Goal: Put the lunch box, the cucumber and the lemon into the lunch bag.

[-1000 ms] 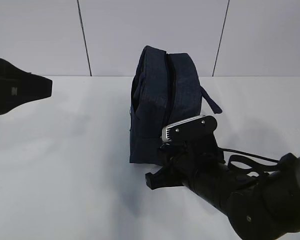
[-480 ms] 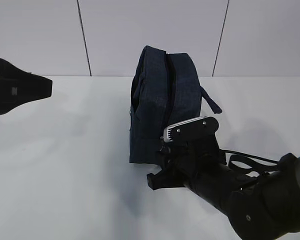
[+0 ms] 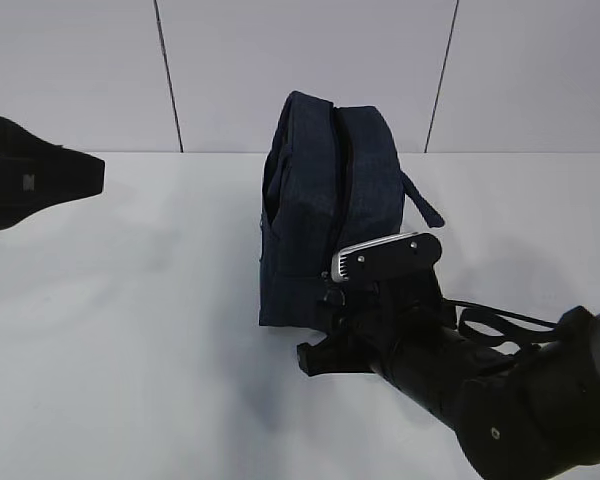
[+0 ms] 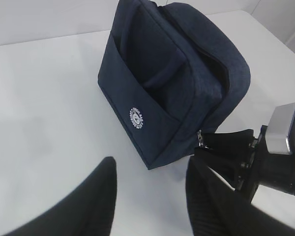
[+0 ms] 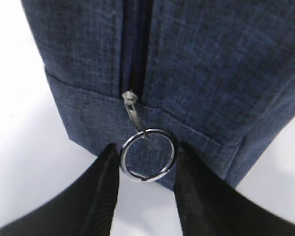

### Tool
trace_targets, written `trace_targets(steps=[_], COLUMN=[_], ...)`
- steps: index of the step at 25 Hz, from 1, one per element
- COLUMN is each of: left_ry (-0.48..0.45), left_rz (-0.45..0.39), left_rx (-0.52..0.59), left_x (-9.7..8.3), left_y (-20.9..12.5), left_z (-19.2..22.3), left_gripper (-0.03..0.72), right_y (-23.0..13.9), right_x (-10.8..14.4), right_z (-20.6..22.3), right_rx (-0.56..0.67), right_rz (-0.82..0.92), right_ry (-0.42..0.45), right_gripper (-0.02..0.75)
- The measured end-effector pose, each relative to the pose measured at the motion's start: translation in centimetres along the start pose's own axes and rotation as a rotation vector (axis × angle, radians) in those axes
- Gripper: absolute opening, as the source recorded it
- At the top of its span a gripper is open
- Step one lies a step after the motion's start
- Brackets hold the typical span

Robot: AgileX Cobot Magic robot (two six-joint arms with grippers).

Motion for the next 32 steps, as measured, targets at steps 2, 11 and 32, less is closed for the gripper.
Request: trace_targets(steps=[2, 11, 32], left_ry=[0.000, 0.000, 0.001], left_rz=[0.000, 0.000, 0.002], left_rx=[0.000, 0.000, 0.000], left_x=[0.0, 0.0, 0.0], left_y=[0.0, 0.0, 0.0], left_z=[0.0, 0.0, 0.0], left_gripper=[0.323, 0.323, 0.323], right_y=[0.0, 0.0, 1.4], right_x=[-0.1, -0.2, -0.3], right_z=[0.0, 0.0, 1.2], right_rx=[0.000, 0.002, 0.013], right_rz=[0.006, -0.010, 0.002], right_ry=[-0.006, -0.015, -0.023], right_gripper=[0.318, 0.348, 0.317])
Point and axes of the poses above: a point on each arm's last joint axis where the gripper is mounted, z pointing out along that axis toward the gripper, x along the wrist's bending axis when the last joint is at zero, y = z × x, the point moved 2 cm from there along z, pointing out along that axis toward the gripper, and after that the axes turned 11 degrees about -z, right-handed, at the moved point
